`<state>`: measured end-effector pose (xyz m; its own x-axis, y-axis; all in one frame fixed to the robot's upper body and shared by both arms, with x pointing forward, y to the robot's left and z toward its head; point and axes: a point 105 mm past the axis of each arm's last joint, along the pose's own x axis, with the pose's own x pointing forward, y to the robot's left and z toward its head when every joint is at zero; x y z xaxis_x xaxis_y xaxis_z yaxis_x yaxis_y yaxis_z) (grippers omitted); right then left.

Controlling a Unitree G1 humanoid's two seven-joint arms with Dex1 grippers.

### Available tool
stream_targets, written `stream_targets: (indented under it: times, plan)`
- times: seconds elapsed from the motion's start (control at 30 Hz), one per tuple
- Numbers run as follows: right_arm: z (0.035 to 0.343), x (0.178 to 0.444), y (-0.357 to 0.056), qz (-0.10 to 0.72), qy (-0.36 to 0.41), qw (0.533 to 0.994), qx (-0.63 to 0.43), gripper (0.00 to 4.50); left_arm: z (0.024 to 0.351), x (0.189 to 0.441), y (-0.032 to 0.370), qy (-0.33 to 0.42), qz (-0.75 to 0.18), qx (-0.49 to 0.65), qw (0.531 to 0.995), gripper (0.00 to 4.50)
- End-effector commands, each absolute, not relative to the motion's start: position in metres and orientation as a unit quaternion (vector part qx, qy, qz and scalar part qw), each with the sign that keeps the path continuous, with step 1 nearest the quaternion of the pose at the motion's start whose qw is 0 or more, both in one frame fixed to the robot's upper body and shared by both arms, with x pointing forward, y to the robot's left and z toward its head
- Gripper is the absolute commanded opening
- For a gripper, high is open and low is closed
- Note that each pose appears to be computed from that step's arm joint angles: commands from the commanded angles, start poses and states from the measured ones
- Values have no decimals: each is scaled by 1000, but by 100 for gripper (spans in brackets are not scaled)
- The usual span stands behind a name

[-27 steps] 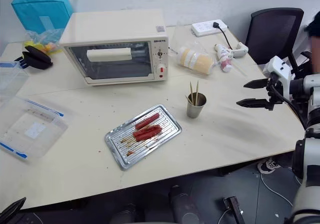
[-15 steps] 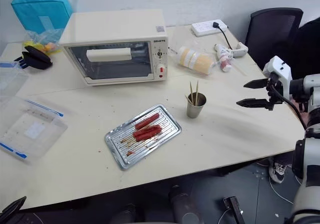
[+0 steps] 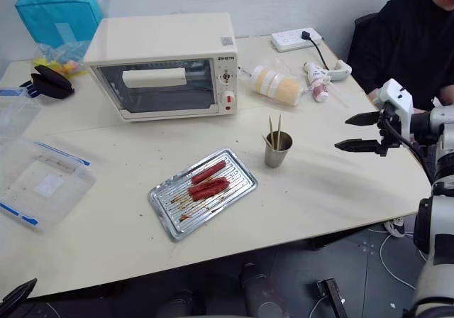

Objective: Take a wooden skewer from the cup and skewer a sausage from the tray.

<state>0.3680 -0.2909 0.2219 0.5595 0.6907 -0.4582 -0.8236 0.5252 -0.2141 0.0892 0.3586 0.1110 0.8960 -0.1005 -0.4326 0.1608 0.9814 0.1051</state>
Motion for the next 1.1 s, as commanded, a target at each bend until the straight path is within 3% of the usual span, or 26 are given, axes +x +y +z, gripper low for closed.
stream_targets:
  times: [0.03,0.2,0.4,0.6,0.73,0.83,1.07,1.1]
  plan:
    - [248,367,-282,454,105,867,-179,450,139,103,335,180,-127,60,973,446]
    - [272,367,-265,450,67,882,-127,450,188,118,277,142,-273,33,951,446]
    - [270,362,-228,429,64,899,-63,450,233,146,216,84,-404,51,909,446]
    - [250,368,-191,384,69,920,-35,450,248,194,179,30,-450,96,887,446]
    - [241,374,-180,357,68,931,-36,450,248,212,160,10,-473,99,875,446]
    - [234,379,-177,340,72,937,-42,387,244,219,150,8,-488,110,866,450]
    - [227,383,-169,337,75,938,-38,160,244,227,142,-2,-498,109,860,450]
    - [225,384,-168,336,76,938,-39,160,245,228,141,-4,-499,109,860,450]
